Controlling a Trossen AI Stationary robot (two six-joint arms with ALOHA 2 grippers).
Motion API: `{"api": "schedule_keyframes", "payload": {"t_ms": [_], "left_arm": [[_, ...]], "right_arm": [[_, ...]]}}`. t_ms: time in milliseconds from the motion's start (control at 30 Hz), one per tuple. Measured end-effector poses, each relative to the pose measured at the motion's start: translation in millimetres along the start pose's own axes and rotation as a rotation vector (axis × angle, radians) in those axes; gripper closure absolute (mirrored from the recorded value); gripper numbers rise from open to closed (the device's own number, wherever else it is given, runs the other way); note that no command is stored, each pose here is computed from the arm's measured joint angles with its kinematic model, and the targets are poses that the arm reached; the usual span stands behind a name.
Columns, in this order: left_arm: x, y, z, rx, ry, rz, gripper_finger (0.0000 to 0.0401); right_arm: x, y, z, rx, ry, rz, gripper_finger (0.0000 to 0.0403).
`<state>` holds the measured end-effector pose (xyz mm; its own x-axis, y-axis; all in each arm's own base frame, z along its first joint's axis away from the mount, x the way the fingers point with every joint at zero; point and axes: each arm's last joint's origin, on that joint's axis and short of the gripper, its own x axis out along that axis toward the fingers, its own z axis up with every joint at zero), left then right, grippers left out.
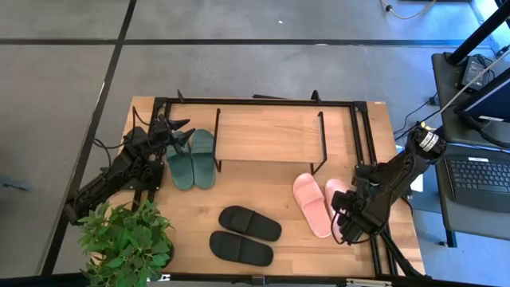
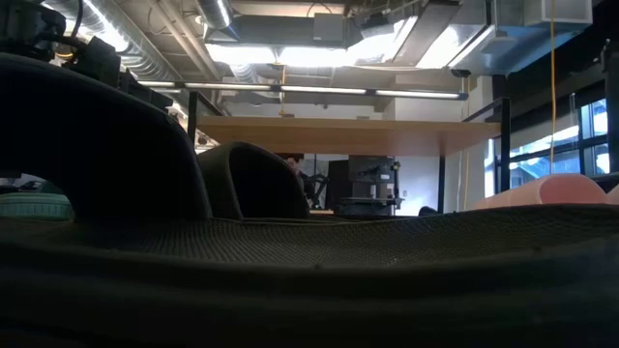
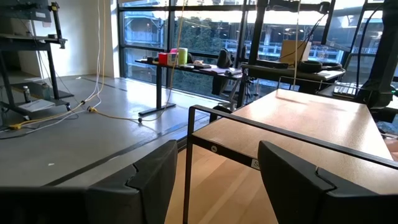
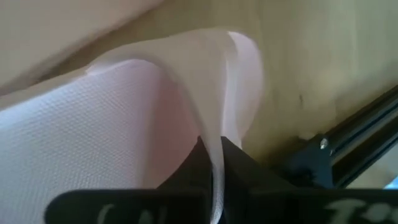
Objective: Pick and place slides into the shelf
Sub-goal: Put the right pink slide on the shelf
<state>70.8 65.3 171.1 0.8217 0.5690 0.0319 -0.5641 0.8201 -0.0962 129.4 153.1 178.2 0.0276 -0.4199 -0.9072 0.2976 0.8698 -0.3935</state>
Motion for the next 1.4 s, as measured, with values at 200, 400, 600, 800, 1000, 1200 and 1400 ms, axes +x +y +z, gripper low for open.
{"api": "schedule_keyframes", "payload": {"t_ms": [200, 400, 600, 800, 1000, 1200, 1400], "left_arm": [[0.0, 0.0, 0.0, -0.001, 0.000, 0.000, 0.0185], [0.0, 0.0, -0.1, -0.003, 0.000, 0.000, 0.0185], [0.0, 0.0, -0.1, -0.003, 0.000, 0.000, 0.0185], [0.0, 0.0, -0.1, -0.003, 0.000, 0.000, 0.0185], [0.0, 0.0, -0.1, -0.003, 0.000, 0.000, 0.0185], [0.0, 0.0, -0.1, -0.001, 0.000, 0.000, 0.0185], [0.0, 0.0, 0.0, 0.000, 0.000, 0.000, 0.0185]], "right_arm": [[-48.7, 5.3, 16.9, 0.038, -0.006, 0.124, 0.0390], [-106.9, 2.4, 41.5, 0.110, -0.136, 0.291, 0.0390], [-146.7, -12.9, 66.6, 0.050, -0.408, 0.294, 0.0390], [-164.4, -40.3, 102.5, -0.037, -0.618, 0.120, 0.0390], [-159.7, -84.3, 151.7, -0.001, -0.643, -0.068, 0.0390], [-137.3, -132.5, 187.6, 0.072, -0.553, -0.201, 0.0391], [-112.0, -163.9, 208.9, 0.156, -0.445, -0.284, 0.0391]]}}
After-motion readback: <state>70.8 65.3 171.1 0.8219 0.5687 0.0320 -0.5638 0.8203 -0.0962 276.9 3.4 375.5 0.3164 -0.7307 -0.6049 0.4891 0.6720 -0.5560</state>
